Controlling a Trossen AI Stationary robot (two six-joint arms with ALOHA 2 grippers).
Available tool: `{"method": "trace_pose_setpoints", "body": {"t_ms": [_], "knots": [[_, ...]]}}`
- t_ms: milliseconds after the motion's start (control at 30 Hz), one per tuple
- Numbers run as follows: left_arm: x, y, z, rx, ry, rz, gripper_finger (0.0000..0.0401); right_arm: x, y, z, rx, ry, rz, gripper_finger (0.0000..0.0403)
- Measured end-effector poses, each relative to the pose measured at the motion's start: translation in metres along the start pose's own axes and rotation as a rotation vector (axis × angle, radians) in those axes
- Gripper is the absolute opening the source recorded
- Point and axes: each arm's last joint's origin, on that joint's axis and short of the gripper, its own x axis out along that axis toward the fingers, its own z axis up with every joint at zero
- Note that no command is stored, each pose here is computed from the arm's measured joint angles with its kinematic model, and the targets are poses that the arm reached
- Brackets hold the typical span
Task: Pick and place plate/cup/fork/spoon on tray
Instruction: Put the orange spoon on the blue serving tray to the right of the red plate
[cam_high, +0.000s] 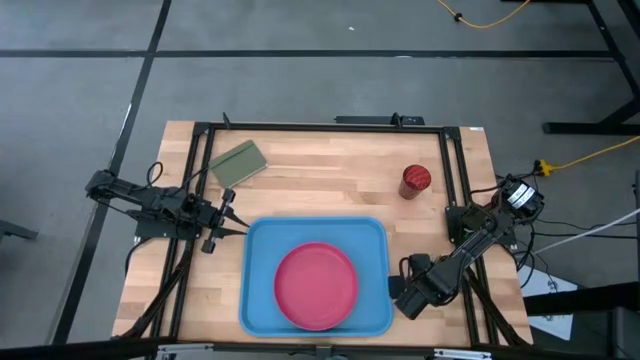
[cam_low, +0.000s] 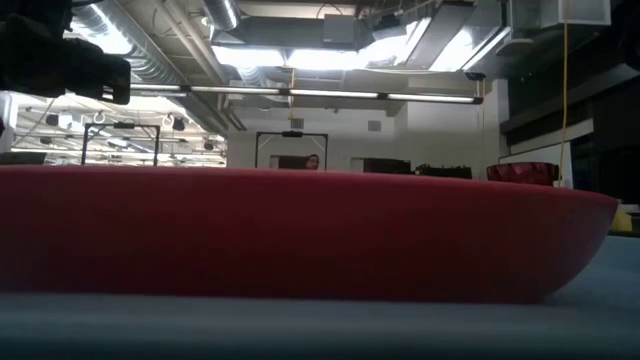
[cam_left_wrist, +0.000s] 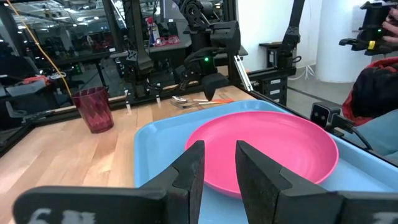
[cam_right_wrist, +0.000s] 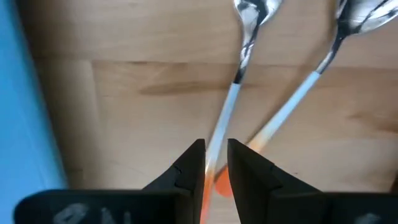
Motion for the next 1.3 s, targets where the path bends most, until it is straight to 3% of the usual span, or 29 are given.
{"method": "trace_pose_setpoints", "body": {"t_ms": [200,467,633,1000,1300], "knots": [[0.000,0.000,0.000,0.000,0.001,0.000,0.0083,0.002,-0.002,0.000,0.103,-0.103,0.080,0.0073],[0.000,0.000,0.000,0.000,0.000,0.000,0.0083,0.002,-0.019,0.000,0.189,-0.176,-0.014,0.0073],[0.000,0.000,0.000,0.000,0.000,0.000,0.0083,0.003,-0.022,-0.007,0.143,-0.151,0.005,0.0073],[0.000,0.000,0.000,0.000,0.000,0.000,0.0083,0.004,-0.038,-0.014,0.315,-0.183,-0.013,0.0073],[0.000,0.000,0.000,0.000,0.000,0.000,0.0083,0.004,-0.037,-0.015,0.339,-0.174,-0.006,0.0073]]}}
